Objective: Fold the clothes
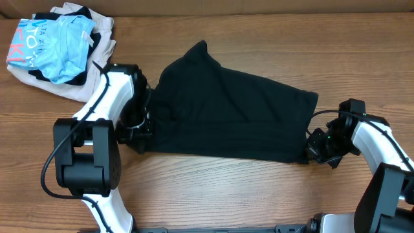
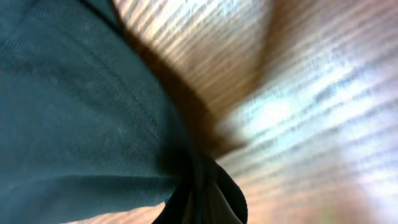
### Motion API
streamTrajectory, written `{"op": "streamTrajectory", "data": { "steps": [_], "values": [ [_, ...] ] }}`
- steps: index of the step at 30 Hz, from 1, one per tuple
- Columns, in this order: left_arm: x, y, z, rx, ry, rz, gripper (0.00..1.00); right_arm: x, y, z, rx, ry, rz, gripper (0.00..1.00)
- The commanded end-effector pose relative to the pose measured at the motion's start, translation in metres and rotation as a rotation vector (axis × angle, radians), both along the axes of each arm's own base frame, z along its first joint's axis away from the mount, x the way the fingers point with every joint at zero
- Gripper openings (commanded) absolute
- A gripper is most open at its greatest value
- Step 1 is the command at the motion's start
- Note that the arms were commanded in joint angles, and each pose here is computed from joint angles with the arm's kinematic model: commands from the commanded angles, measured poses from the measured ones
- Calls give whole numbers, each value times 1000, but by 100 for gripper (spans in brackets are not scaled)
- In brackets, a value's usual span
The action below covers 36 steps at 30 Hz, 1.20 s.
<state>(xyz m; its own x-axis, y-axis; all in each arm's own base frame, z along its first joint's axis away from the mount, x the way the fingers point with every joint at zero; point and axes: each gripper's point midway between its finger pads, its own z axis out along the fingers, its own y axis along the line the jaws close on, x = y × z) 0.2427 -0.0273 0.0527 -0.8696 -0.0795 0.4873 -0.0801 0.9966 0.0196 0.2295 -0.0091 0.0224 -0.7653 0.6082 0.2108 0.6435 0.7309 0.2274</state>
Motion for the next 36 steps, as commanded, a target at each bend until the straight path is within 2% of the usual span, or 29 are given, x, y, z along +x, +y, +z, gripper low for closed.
{"op": "streamTrajectory", "data": {
  "steps": [1,5,6,8,9,10,11,12,13,14,15,19,23,24,29,32,36],
  "values": [
    [-7,-7,-4,22,-26,37,4,14,-9,26,-38,-81,9,4],
    [-8,-18,2,30,-105,34,5,8,-7,54,-49,-124,34,5],
    [-8,-20,7,31,-129,25,4,4,-6,61,-52,-135,33,9],
    [-8,-22,16,41,-167,13,5,-1,-5,69,-57,-150,34,23],
    [-8,-23,21,41,-185,5,18,-3,-4,73,-58,-157,38,33],
    [-8,-24,25,39,-202,-1,36,-7,-3,76,-59,-162,51,47],
    [-7,-24,28,38,-216,-1,49,-9,-2,78,-60,-165,58,63],
    [-7,-23,31,36,-225,0,64,-11,-2,81,-62,-169,63,72],
    [-7,-23,32,38,-229,0,75,-10,-2,83,-65,-179,71,74],
    [-7,-21,33,43,-232,1,84,-8,-3,85,-70,-194,77,76],
    [-6,-19,33,51,-237,1,87,-4,-4,88,-79,-213,80,77],
    [21,-20,39,29,-337,-22,94,23,-11,113,-114,-326,93,78],
    [85,-33,76,-47,-589,-123,100,58,-13,160,-197,-497,206,78],
    [123,-48,107,-119,-755,-187,100,71,-14,182,-252,-547,228,79],
    [204,-76,181,-232,-1125,-232,100,98,-8,218,-301,-625,272,79],
    [239,-93,193,-288,-1218,-266,100,110,-8,217,-299,-624,279,79],
    [281,-114,164,-312,-1205,-343,100,117,-9,202,-287,-584,286,79]
  ]
}}
